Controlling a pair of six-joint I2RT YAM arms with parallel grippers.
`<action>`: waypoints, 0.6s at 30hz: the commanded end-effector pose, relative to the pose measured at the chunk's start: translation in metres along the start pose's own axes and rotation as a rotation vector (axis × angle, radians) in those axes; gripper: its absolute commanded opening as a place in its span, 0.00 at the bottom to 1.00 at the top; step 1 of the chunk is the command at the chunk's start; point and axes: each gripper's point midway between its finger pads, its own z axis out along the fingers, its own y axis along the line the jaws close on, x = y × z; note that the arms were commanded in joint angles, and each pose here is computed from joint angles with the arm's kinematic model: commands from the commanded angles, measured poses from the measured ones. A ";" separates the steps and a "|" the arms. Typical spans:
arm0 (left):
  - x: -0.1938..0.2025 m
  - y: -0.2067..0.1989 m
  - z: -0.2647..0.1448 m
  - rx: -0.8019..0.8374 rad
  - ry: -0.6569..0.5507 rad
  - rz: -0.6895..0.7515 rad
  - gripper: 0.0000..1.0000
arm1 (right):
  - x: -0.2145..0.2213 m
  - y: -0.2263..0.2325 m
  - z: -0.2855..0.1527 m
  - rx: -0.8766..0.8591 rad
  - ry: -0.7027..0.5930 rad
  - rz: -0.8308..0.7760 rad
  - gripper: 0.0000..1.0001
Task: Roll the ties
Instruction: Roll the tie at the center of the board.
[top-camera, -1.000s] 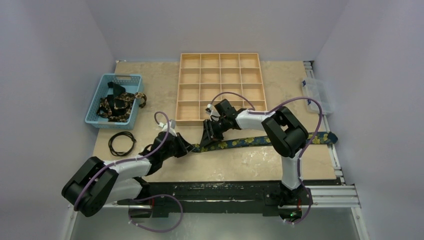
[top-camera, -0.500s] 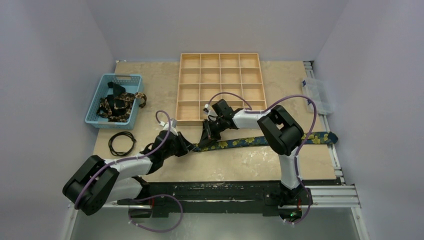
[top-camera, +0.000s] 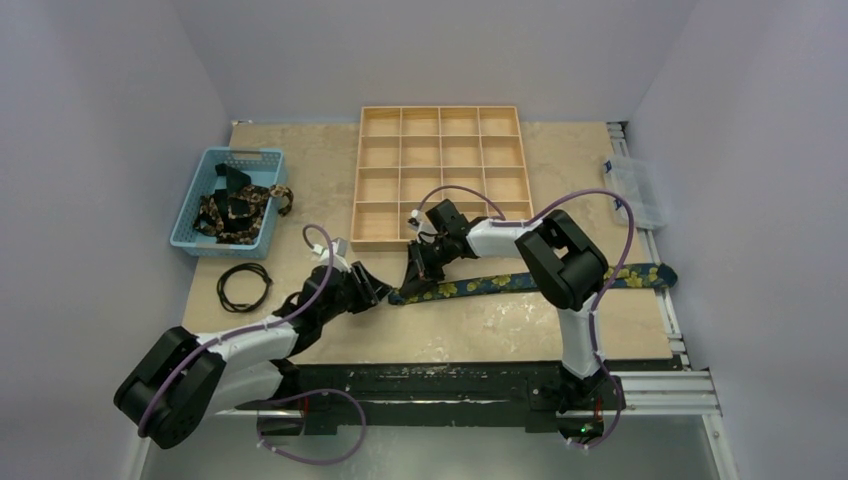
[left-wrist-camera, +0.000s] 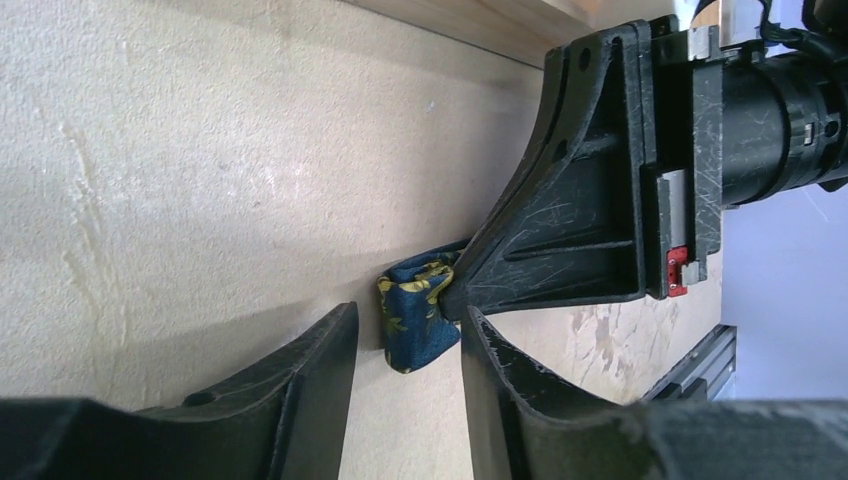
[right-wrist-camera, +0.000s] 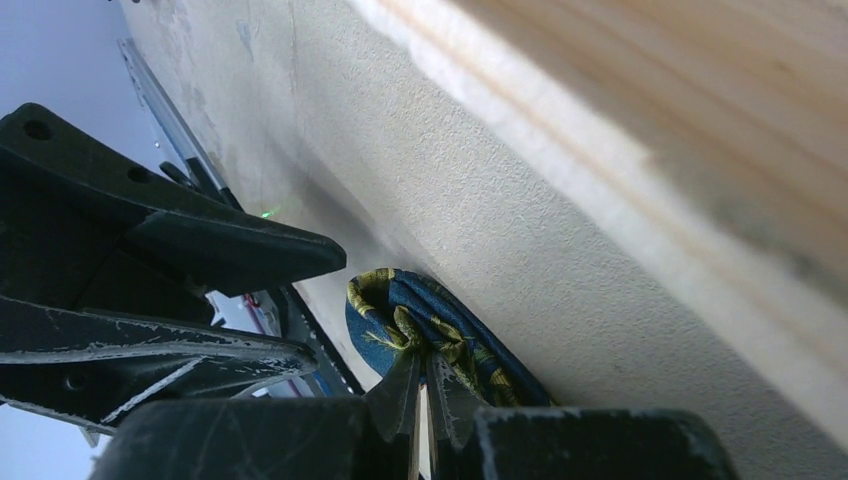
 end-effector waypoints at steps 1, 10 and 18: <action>-0.003 -0.002 -0.001 0.020 -0.025 0.020 0.43 | 0.010 -0.043 0.004 0.142 0.011 0.025 0.00; 0.008 -0.025 -0.004 0.153 0.077 0.258 0.39 | 0.023 -0.066 0.007 0.198 0.029 0.049 0.00; -0.009 -0.066 -0.020 0.352 0.099 0.808 0.78 | 0.031 -0.079 0.006 0.243 0.063 0.023 0.00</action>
